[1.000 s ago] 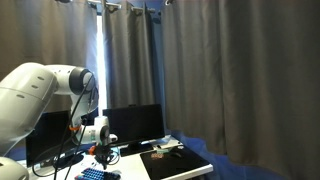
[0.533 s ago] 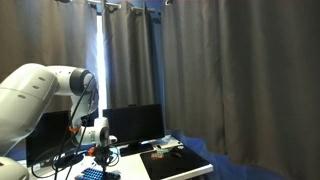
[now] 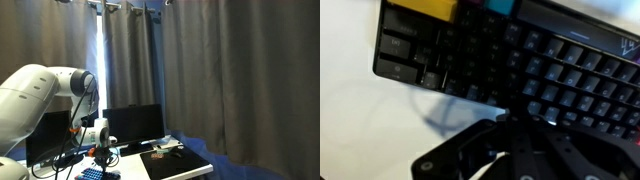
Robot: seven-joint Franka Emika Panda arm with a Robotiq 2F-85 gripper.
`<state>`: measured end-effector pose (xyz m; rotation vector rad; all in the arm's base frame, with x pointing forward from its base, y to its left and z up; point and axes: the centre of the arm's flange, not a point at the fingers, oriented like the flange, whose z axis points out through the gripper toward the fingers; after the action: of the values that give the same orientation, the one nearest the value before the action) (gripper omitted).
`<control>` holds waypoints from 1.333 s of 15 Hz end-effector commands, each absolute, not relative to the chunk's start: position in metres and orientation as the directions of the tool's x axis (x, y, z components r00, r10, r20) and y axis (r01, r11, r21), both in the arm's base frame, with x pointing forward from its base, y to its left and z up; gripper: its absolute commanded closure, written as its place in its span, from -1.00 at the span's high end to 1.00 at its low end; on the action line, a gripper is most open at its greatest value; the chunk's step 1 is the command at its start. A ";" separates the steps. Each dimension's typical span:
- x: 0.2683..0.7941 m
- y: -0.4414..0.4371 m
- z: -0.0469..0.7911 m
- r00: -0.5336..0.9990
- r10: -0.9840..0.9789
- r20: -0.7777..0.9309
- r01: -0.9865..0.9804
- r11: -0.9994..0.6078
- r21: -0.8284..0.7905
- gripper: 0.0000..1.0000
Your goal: Push a black key on the keyboard
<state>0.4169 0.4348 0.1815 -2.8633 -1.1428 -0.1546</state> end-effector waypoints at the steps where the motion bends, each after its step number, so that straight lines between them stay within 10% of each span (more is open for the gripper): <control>1: 0.422 0.443 0.171 0.724 0.683 0.099 0.686 -0.727 -0.005 -1.00; 12: 0.421 0.446 0.198 0.724 0.678 0.124 0.684 -0.730 -0.006 -1.00; 20: 0.421 0.444 0.233 0.707 0.689 0.163 0.695 -0.719 0.023 0.35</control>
<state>0.4273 0.4440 0.2122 -2.8461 -1.1354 -0.2351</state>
